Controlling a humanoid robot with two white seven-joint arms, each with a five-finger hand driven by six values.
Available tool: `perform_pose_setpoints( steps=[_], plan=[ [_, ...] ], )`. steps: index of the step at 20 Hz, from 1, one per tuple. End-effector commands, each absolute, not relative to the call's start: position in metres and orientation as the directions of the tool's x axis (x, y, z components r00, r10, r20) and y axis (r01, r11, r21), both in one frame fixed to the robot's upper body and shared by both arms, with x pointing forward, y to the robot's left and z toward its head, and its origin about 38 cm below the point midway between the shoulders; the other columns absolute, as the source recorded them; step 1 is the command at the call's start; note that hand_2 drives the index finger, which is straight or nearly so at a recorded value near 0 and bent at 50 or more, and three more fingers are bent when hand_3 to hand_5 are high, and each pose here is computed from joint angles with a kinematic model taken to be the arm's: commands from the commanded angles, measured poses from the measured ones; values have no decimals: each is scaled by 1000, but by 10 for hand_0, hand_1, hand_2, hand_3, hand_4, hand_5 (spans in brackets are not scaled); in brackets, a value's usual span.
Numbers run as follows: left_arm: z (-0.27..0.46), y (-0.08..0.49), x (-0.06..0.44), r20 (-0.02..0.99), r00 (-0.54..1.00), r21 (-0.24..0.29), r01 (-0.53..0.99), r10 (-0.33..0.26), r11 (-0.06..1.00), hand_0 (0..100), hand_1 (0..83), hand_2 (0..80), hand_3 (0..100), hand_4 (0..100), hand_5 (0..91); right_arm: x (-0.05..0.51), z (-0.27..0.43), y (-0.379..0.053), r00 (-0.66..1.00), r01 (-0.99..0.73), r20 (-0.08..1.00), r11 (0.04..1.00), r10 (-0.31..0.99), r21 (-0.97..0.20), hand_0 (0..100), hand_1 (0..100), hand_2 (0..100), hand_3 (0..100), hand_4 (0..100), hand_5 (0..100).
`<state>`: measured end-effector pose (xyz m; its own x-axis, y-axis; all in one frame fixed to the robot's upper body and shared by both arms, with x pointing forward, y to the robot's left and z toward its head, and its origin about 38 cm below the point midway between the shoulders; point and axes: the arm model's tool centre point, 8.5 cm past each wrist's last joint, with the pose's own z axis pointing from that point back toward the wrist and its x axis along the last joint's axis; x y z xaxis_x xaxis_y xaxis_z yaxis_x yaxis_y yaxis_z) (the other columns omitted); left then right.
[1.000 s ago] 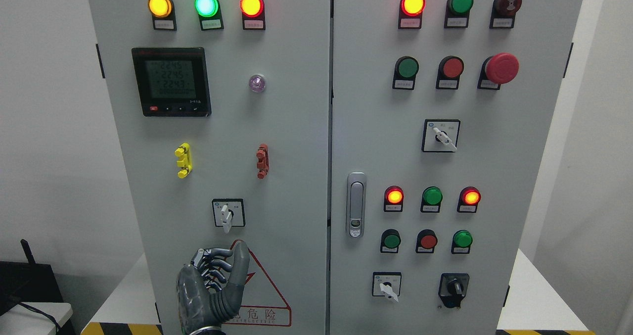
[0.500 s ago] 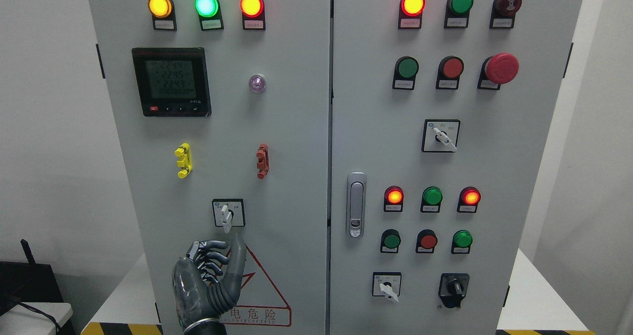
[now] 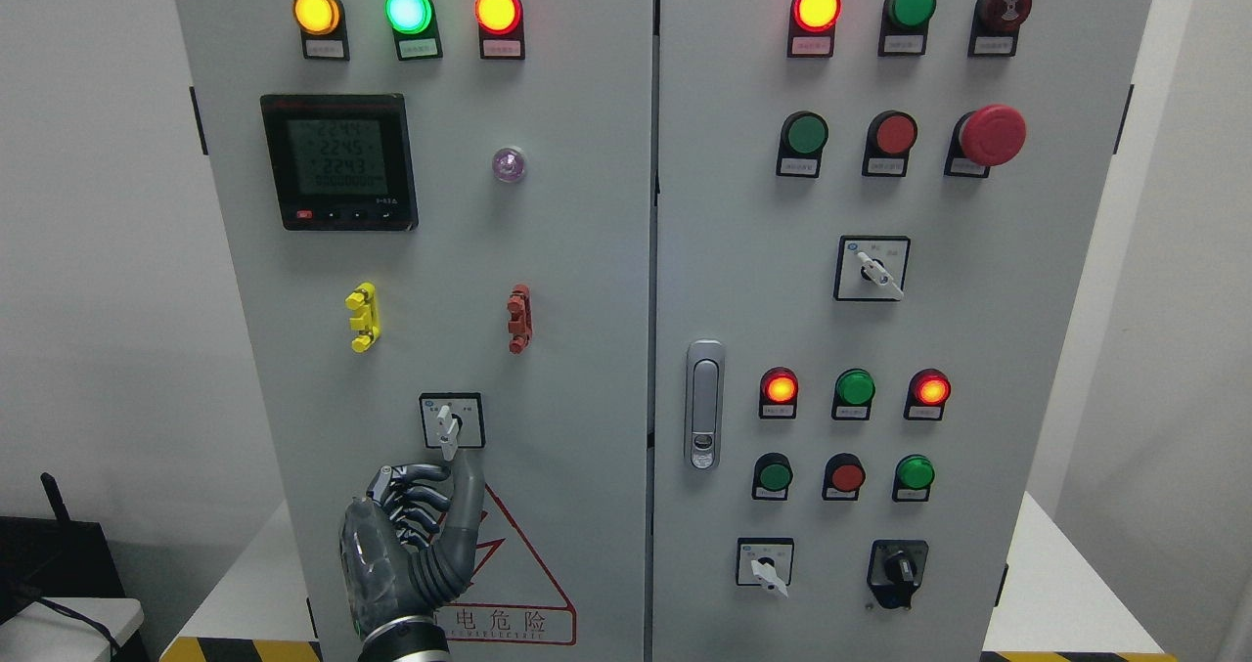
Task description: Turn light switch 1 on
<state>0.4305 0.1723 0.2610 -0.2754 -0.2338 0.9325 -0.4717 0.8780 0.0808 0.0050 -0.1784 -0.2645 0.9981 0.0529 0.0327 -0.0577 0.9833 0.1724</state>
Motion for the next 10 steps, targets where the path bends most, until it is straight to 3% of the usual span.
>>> perform_pose_setpoints(
  steps=[1,10],
  plan=[
    [263,173,431,932,-279,78,-474,-233,877,118,421,521,790,882,877,5,-264,-178,999,-39,31,984,35,176,120,389,0,0,0,0],
    [267,180,432,932,-282,65,-491,-228,869,63,427,515,784,880,877,5,-264,-178,999,-39,31,984,35,176,120,389,0,0,0,0]
  ],
)
